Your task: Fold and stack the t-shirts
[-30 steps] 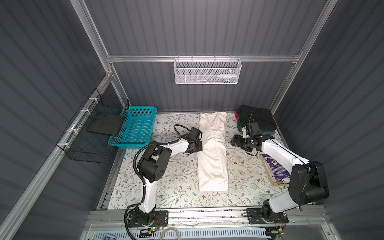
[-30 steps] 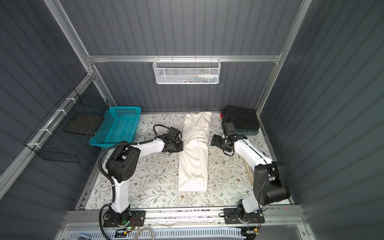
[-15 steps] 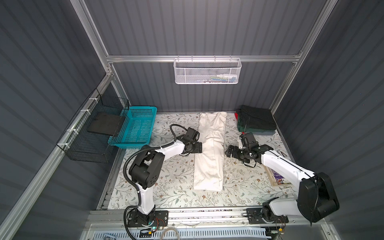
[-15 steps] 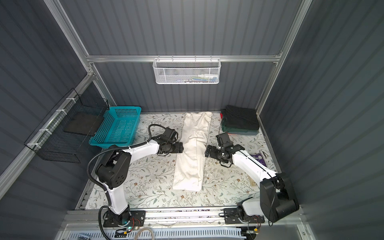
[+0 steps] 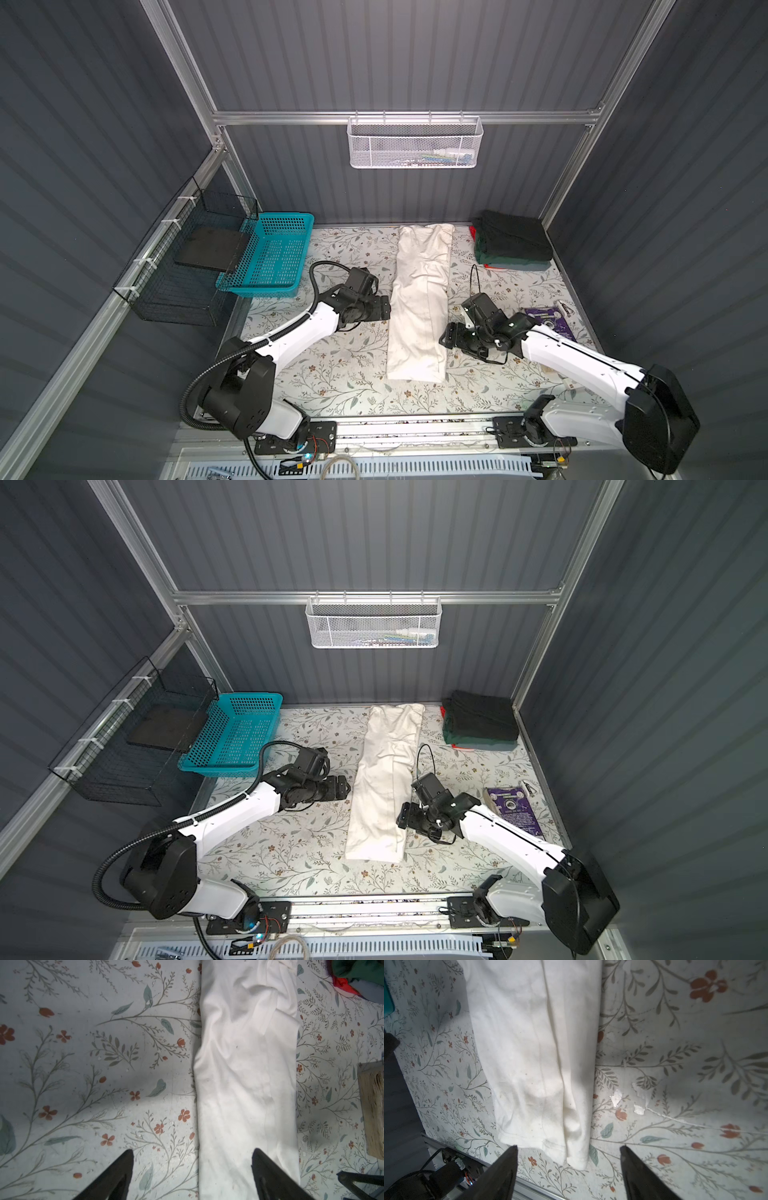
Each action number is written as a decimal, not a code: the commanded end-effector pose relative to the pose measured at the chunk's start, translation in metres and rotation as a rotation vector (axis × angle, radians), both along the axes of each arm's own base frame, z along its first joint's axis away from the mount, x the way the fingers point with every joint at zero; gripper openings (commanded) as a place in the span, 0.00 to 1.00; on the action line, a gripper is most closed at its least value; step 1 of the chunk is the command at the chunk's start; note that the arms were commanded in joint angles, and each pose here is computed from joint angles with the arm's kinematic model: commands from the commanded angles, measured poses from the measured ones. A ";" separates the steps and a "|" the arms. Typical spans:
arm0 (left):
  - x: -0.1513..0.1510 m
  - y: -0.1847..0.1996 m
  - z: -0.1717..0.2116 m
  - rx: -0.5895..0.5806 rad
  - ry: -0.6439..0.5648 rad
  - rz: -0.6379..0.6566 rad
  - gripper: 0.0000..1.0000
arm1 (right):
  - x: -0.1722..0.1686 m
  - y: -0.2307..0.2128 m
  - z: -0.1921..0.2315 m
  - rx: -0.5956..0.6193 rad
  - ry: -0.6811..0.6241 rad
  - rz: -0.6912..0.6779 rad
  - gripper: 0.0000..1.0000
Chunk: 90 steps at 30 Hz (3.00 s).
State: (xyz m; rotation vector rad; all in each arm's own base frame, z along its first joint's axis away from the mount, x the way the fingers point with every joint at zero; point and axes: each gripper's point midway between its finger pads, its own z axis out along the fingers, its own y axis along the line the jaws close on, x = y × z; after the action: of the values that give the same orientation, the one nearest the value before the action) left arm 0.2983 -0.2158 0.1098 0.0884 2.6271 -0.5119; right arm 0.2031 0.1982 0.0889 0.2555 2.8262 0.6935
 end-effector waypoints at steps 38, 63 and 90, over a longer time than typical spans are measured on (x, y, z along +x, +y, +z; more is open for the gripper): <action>-0.122 -0.016 -0.053 -0.198 0.219 -0.069 0.85 | -0.051 0.016 -0.064 0.038 0.065 -0.074 0.46; -0.140 -0.027 -0.062 -0.213 0.240 -0.122 0.80 | -0.069 0.009 -0.067 0.033 0.062 -0.109 0.35; -0.155 -0.026 -0.087 -0.102 0.296 -0.178 0.55 | -0.064 0.019 -0.074 -0.023 0.075 -0.068 0.27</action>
State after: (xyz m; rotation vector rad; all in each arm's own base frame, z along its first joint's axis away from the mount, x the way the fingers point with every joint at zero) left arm 0.1508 -0.2494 0.0329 0.2077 2.8360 -0.8395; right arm 0.1425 0.2237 0.0197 0.3867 2.8576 0.7109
